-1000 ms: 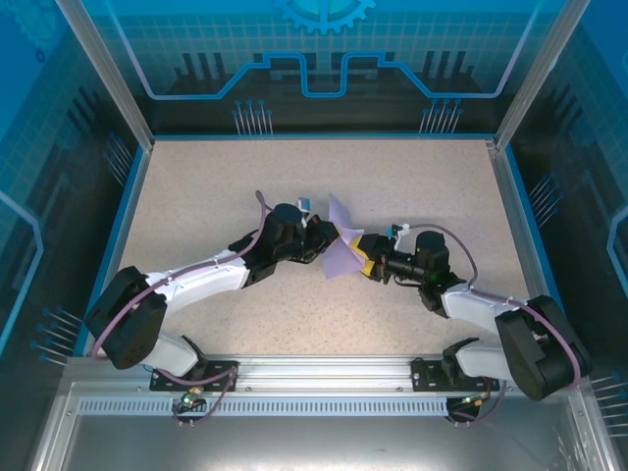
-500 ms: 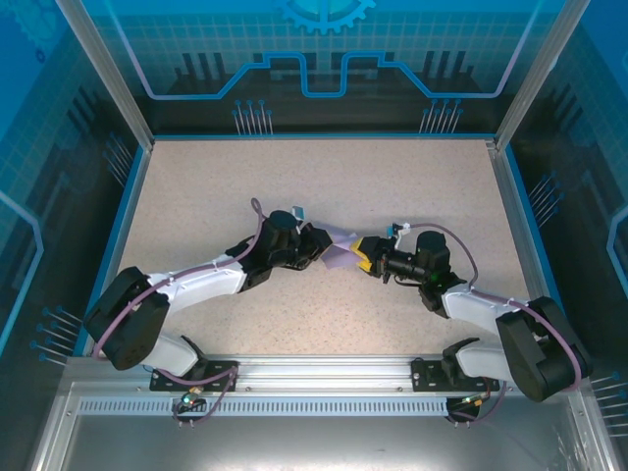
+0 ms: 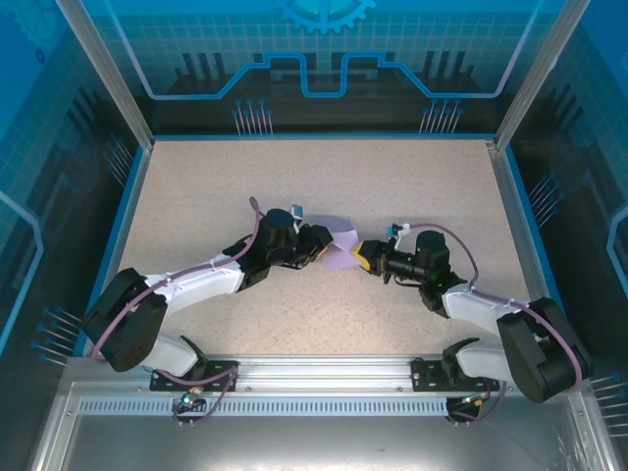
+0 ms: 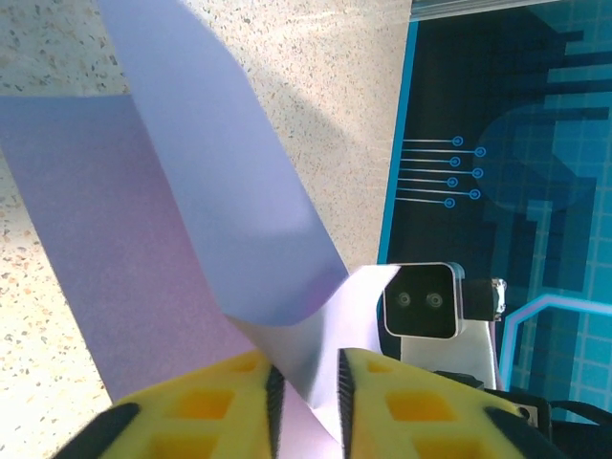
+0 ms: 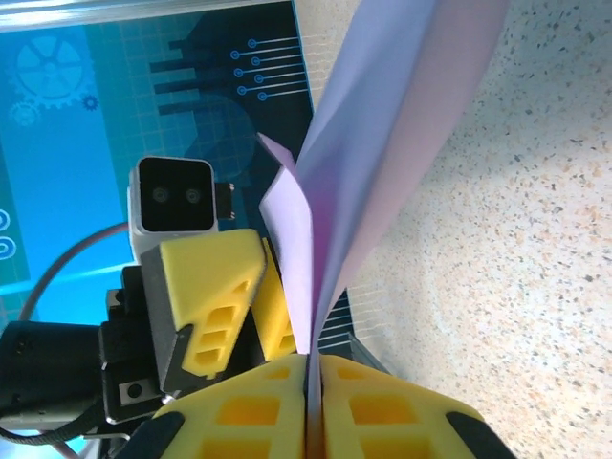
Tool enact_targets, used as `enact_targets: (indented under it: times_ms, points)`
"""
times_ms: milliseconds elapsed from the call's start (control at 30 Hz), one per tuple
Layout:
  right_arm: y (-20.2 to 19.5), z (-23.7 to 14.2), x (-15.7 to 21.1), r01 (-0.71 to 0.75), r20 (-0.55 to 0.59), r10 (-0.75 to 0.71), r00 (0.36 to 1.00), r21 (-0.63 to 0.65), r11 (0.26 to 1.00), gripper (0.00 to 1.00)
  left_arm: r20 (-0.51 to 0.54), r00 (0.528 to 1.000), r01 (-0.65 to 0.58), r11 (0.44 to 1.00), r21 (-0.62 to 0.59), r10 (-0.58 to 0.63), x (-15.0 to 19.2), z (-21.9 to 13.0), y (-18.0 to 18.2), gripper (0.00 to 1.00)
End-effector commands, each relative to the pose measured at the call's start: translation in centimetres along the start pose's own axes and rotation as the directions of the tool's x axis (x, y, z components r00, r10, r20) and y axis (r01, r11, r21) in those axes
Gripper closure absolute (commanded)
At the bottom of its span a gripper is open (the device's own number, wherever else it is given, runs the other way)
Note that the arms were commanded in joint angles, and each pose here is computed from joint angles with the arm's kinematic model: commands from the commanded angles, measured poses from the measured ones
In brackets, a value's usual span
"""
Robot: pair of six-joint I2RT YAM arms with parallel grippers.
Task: Fold a paper plane with a square sheet of paper (pick it up from the middle)
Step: Turn over the paper at the center of the table.
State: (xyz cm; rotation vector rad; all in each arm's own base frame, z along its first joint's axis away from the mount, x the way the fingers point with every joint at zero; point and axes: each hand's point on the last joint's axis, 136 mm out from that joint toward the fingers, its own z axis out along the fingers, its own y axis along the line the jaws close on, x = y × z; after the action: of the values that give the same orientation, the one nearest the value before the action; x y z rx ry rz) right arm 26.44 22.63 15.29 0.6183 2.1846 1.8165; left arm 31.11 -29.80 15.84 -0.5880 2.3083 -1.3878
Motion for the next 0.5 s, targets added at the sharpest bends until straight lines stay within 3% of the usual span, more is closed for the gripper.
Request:
enact_targets:
  times_ms: [0,133,267,333,467]
  points:
    - [1.1,-0.2,0.4,0.088,-0.017,-0.087,0.996,0.019,0.996,0.94,0.001,1.000,-0.024,1.000,0.017,0.024,-0.4,-1.1,-0.7,0.68]
    - [0.5,-1.2,0.4,0.247,-0.040,-0.244,0.969,0.171,0.954,1.00,0.023,0.997,-0.077,0.997,-0.021,0.078,-1.2,-2.1,-1.1,0.48]
    - [-0.3,-2.9,-0.2,0.476,-0.119,-0.467,0.876,0.370,0.798,1.00,0.027,0.990,-0.134,0.989,-0.062,0.136,-2.2,-3.3,-1.4,0.36]
    - [-1.2,-3.9,-0.6,0.587,-0.205,-0.572,0.794,0.503,0.634,1.00,0.016,0.984,-0.175,0.979,-0.103,0.178,-2.6,-3.8,-1.4,0.30]
    - [-0.3,-5.8,-2.2,0.698,-0.384,-0.724,0.573,0.691,0.186,1.00,-0.006,0.968,-0.247,0.956,-0.160,0.249,-3.7,-5.0,-1.7,0.20]
